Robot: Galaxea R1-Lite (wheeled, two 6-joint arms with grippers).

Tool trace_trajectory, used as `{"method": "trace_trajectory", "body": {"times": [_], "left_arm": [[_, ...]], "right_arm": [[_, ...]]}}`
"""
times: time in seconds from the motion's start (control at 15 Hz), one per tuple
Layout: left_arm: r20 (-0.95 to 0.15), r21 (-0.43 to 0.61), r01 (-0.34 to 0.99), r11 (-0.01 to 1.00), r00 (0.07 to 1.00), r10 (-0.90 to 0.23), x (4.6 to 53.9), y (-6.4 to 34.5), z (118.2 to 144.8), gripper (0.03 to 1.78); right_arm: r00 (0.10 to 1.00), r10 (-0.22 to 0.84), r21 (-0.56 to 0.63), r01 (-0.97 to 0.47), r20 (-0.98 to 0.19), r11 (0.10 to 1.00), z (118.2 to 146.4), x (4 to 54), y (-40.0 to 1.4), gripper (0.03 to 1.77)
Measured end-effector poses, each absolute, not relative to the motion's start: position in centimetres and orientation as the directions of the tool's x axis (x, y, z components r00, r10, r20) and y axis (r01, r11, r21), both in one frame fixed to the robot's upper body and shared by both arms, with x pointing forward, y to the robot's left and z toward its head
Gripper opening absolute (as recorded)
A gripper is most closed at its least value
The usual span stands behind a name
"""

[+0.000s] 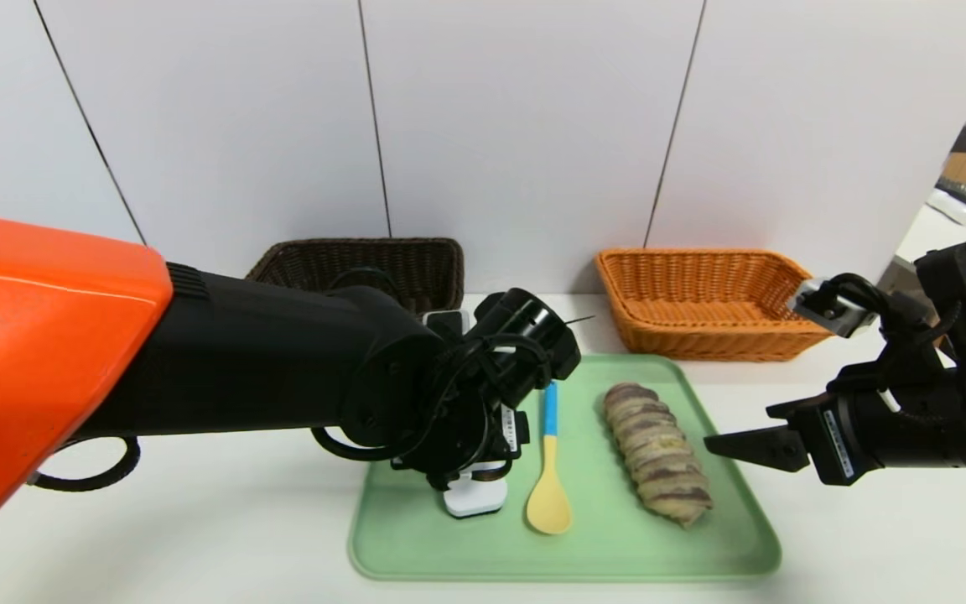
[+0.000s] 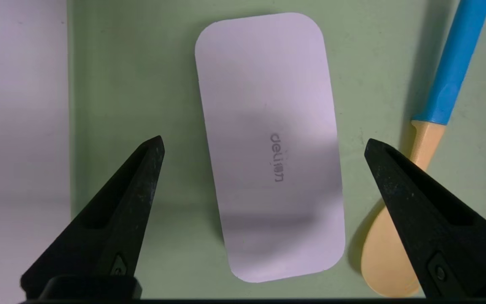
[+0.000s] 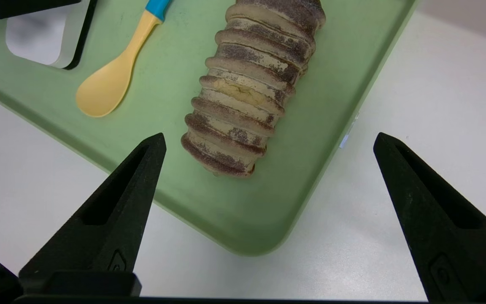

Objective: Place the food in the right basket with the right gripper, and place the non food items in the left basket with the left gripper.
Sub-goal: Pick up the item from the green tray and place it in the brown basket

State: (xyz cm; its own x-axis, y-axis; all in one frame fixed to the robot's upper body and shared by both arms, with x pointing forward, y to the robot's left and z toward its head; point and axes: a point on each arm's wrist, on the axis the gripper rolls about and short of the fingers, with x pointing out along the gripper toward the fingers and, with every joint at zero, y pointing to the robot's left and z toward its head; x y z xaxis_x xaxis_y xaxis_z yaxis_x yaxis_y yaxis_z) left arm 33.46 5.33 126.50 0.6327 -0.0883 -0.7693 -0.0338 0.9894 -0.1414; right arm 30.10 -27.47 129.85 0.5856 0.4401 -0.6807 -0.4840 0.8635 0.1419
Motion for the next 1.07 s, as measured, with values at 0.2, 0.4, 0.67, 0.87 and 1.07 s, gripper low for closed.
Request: {"method": "trace_trajectory", "body": {"times": [0.2,0.4,0.67,0.87,1.07], "left_arm": [[-0.782,-0.139,-0.052,0.989,0.618,-0.077,33.9,5.4,125.8,1.69],[-0.789,-0.129,-0.059,0.99,0.611,-0.066,34.2,5.3,125.2,1.69],[-0.794,-0.121,-0.062,0.991,0.606,-0.059,34.3,5.2,124.8,1.69],[-0.795,-0.117,-0.062,0.991,0.604,-0.056,34.5,5.1,124.6,1.69],[-0.796,-0.115,-0.063,0.991,0.602,-0.054,34.5,5.0,124.5,1.69]], "right_arm": [[0.588,0.44,0.141,-0.484,-0.679,0.863,129.9,30.0,-27.5,1.7],[0.588,0.44,0.141,-0.484,-0.679,0.863,129.9,30.0,-27.5,1.7],[0.59,0.441,0.14,-0.486,-0.676,0.863,130.0,29.9,-27.5,1.7],[0.59,0.443,0.138,-0.488,-0.675,0.862,130.0,29.9,-27.5,1.7],[0.591,0.444,0.139,-0.489,-0.674,0.861,130.1,29.8,-27.5,1.7]]}}
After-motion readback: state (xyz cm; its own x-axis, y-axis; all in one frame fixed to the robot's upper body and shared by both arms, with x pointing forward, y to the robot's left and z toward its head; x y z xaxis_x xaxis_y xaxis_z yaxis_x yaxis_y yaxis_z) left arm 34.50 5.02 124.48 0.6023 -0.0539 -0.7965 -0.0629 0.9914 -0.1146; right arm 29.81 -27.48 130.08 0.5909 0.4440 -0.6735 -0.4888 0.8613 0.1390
